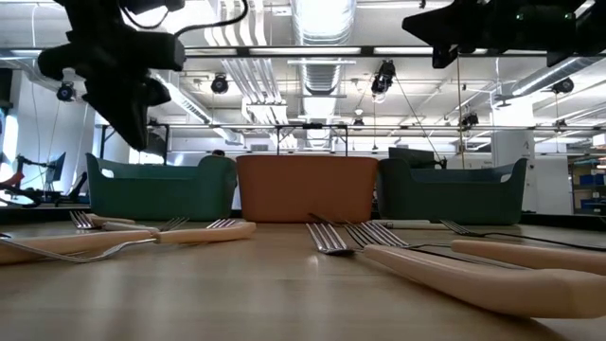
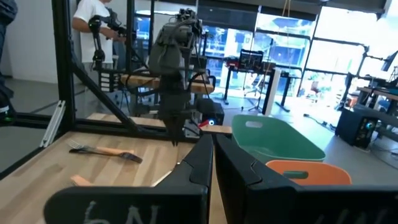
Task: Sort silverware by color (type)
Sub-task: Put the orange fork into the green bin
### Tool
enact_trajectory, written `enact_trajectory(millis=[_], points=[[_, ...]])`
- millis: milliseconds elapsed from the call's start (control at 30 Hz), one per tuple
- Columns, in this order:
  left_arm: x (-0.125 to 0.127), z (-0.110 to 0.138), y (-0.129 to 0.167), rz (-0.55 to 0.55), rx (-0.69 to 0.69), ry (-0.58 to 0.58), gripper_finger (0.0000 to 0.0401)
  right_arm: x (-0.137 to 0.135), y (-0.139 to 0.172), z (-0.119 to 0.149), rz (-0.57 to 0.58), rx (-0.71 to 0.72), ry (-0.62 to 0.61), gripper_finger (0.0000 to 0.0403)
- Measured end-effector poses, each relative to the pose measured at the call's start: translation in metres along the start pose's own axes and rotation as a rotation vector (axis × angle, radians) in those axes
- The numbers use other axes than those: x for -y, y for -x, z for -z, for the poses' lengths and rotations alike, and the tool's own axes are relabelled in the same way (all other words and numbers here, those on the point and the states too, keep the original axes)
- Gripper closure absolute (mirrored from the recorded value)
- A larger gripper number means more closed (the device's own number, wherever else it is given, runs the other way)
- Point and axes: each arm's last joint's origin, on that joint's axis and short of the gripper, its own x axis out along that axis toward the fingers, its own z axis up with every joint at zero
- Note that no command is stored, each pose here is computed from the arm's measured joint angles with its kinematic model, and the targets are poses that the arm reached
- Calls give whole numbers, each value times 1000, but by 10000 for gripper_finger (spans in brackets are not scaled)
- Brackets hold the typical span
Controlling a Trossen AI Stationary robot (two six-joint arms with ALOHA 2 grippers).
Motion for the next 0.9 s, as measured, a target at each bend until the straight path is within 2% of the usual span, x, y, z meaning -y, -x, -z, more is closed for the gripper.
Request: enact_trajectory(millis=[267, 700, 800, 900], points=[[4, -2, -22, 19, -105, -26, 401, 0, 0, 1, -1, -7, -12, 394], [6, -5, -27, 40, -120, -53, 401, 0, -1, 1, -1, -11, -13, 394], [6, -5, -29, 42, -123, -63, 388, 0, -1, 1, -1, -11, -12, 394], [6, -4, -31, 42, -129, -65, 357, 0, -1, 1, -1, -11, -13, 394]])
